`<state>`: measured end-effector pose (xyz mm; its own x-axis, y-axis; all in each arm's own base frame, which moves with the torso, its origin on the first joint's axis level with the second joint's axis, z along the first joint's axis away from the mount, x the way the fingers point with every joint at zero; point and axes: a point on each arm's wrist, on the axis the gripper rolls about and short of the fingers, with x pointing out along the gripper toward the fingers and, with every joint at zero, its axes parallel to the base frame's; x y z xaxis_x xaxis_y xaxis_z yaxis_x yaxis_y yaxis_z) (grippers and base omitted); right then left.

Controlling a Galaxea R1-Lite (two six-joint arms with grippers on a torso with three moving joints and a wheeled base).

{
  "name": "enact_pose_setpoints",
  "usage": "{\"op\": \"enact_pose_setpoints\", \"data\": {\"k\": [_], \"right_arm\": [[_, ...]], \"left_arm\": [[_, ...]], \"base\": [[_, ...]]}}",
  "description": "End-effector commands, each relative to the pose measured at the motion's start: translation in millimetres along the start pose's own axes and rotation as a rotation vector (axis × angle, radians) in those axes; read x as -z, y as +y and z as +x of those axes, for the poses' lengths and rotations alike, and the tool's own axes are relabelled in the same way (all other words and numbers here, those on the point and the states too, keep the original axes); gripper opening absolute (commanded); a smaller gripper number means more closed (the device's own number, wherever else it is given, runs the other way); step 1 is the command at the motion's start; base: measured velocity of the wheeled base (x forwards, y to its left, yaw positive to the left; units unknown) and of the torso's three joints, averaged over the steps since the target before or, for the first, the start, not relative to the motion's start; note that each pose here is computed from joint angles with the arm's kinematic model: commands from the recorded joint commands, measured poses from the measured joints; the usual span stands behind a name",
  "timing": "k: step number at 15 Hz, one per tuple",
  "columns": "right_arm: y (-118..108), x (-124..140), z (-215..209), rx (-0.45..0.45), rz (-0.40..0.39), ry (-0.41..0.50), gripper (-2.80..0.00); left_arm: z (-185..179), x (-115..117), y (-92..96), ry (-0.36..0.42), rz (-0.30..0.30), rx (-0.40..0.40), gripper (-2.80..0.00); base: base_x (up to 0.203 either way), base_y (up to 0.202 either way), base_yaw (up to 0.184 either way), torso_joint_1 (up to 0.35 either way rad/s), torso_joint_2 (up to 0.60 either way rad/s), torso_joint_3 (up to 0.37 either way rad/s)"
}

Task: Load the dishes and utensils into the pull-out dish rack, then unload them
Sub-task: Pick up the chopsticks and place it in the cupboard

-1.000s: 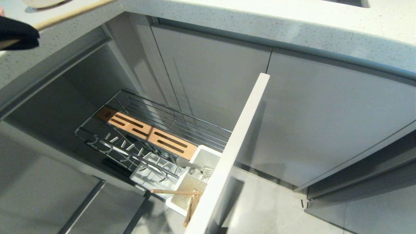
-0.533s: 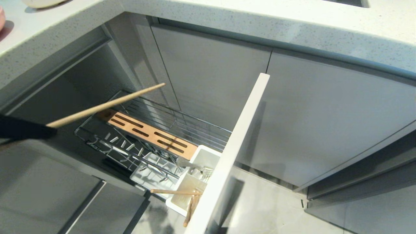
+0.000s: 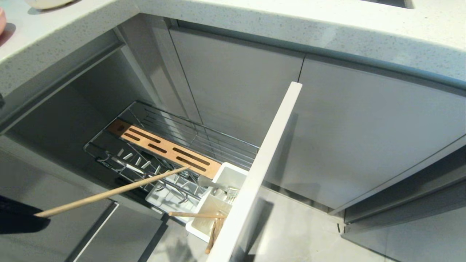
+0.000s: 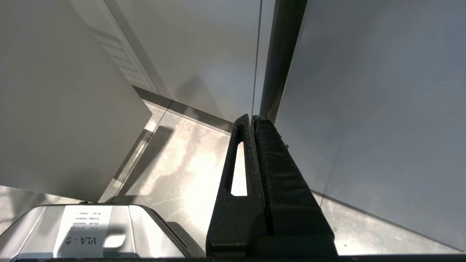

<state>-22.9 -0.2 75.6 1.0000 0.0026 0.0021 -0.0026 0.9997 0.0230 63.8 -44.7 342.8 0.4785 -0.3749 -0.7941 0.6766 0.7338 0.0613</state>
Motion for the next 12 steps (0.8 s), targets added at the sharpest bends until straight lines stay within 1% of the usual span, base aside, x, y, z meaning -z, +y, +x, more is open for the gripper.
{"op": "enact_pose_setpoints", "data": {"k": [1,2,7,10,12], "right_arm": [[0.0,0.4,0.2,0.000,0.000,0.002,-2.80],[0.0,0.4,0.2,0.000,0.000,0.002,-2.80],[0.0,0.4,0.2,0.000,0.000,0.002,-2.80],[0.0,0.4,0.2,0.000,0.000,0.002,-2.80],[0.0,0.4,0.2,0.000,0.000,0.002,-2.80]], "left_arm": [[4.6,5.5,0.4,0.035,0.050,0.024,-2.80],[8.6,6.9,0.5,0.054,0.059,0.029,-2.80],[21.5,5.5,3.8,0.118,0.050,0.014,-2.80],[33.3,0.5,5.4,0.169,0.063,0.027,-2.80],[37.2,-2.9,6.0,0.179,0.063,0.041,-2.80]], "base": [[0.000,0.000,0.000,0.000,0.00,0.000],[0.000,0.000,0.000,0.000,0.00,0.000],[0.000,0.000,0.000,0.000,0.00,0.000],[0.000,0.000,0.000,0.000,0.00,0.000],[0.000,0.000,0.000,0.000,0.00,0.000]]}}
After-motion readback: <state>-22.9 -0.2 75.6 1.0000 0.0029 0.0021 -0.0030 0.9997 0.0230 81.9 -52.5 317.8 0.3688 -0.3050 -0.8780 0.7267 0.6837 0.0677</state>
